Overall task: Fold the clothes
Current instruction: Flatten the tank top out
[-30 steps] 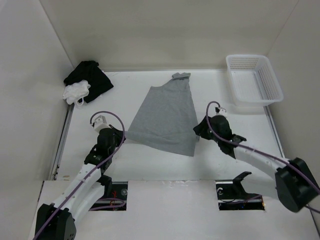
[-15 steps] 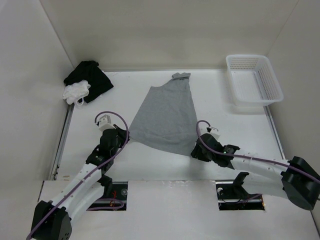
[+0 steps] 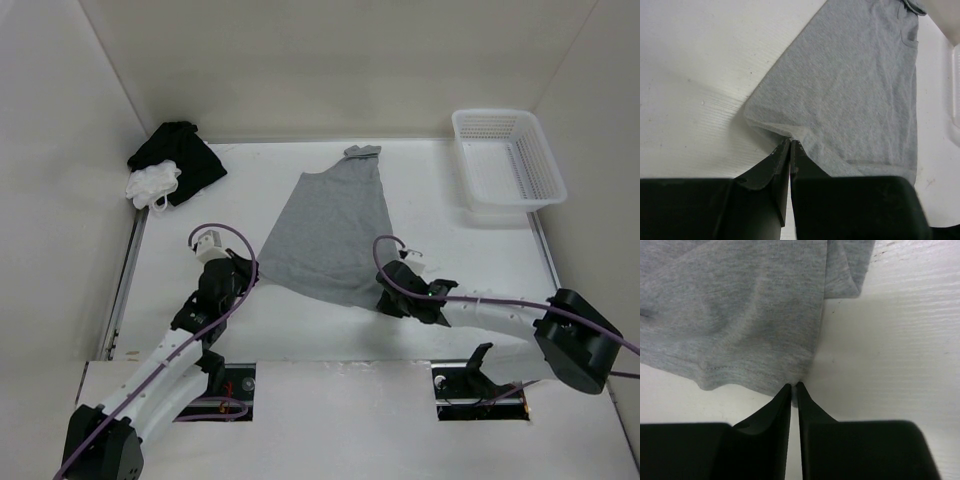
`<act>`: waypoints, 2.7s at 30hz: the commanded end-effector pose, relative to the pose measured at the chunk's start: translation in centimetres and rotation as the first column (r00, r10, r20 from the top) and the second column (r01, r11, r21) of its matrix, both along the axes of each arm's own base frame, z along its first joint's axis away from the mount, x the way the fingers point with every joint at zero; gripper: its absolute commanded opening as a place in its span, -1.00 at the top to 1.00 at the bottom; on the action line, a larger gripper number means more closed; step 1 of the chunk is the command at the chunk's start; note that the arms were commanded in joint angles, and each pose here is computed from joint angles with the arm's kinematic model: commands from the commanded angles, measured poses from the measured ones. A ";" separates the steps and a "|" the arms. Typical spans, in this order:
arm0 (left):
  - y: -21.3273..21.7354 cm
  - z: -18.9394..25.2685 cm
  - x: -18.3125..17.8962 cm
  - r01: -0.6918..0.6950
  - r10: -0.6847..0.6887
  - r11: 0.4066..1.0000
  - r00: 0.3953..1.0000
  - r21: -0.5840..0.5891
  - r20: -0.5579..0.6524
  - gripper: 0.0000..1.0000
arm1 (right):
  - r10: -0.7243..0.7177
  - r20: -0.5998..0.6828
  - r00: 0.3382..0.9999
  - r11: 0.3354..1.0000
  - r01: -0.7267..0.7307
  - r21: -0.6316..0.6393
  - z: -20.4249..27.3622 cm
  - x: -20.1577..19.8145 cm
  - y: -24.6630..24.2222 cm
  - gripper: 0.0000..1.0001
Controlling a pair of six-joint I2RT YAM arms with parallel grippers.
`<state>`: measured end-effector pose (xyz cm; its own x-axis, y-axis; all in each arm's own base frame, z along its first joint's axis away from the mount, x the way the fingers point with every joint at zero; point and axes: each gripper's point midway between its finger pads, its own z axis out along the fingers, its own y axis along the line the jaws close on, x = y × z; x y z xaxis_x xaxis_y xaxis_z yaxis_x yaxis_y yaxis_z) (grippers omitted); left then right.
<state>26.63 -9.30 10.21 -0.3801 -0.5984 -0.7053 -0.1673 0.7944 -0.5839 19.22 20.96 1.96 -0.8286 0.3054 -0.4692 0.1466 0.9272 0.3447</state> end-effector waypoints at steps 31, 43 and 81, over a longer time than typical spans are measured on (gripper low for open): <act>7.6 47.6 -6.4 -0.175 0.293 0.956 0.483 -0.236 0.825 1.00 | -0.116 0.948 0.298 0.993 0.035 0.110 58.4 -0.3 -10.1 1.00; 3.4 36.1 18.0 -0.247 0.224 0.968 0.775 -0.043 0.590 1.00 | -0.038 0.870 0.492 0.999 0.012 0.037 48.9 22.9 -5.0 1.00; 5.6 14.4 -2.3 -0.239 0.216 0.970 0.927 0.041 0.308 0.99 | 0.075 0.556 0.828 0.966 -0.198 0.164 21.4 2.5 -2.0 1.00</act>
